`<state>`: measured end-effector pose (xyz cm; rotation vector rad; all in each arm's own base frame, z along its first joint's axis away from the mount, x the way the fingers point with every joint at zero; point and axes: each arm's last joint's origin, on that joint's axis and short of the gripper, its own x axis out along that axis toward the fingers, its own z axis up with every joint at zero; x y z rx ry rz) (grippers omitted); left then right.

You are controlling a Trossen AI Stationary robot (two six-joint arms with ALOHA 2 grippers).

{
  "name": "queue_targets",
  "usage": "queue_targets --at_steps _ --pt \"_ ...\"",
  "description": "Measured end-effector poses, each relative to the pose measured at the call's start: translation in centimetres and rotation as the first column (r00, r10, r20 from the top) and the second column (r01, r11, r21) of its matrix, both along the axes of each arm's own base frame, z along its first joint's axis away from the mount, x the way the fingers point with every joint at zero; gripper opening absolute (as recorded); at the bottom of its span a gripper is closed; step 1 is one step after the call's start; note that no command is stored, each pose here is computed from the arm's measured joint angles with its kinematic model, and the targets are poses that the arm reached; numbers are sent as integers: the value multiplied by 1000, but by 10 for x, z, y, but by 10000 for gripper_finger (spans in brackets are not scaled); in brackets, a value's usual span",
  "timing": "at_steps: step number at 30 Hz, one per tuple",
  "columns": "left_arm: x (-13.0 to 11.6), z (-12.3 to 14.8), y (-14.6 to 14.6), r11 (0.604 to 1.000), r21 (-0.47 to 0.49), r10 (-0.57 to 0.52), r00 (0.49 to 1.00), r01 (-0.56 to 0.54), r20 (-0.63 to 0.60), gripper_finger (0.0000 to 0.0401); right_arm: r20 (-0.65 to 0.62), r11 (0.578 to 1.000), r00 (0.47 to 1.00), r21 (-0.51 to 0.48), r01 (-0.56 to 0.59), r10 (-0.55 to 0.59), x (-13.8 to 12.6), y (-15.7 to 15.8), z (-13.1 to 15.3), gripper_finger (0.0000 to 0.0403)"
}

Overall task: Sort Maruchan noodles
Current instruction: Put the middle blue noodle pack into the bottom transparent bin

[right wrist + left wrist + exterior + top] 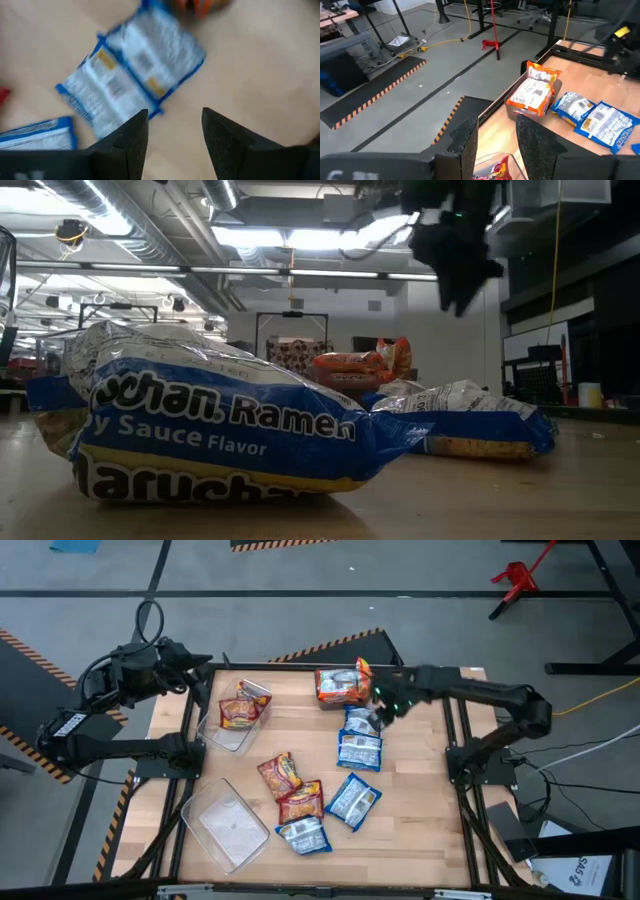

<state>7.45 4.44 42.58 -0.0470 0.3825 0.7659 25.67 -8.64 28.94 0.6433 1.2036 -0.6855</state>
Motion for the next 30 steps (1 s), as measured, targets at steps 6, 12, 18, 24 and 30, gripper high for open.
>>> queue_targets --at_steps 6,12,18,24,30 --pt "1 0 -1 998 13 -63 998 63 -21 127 116 963 965 167 212 -233 -21 37 -50 217" --pt "1 0 -1 998 16 -65 998 65 -24 127 194 895 892 279 348 -408 -26 59 -107 302" --pt "1 0 -1 997 26 -70 997 71 -35 127 272 853 814 272 445 -512 -24 65 -140 342" --pt "1 0 -1 997 27 -70 997 71 -36 127 285 880 836 238 411 -468 -15 70 -154 330" --pt "1 0 -1 997 26 -70 997 70 -34 127 371 888 812 277 366 -450 -1 69 -158 251"
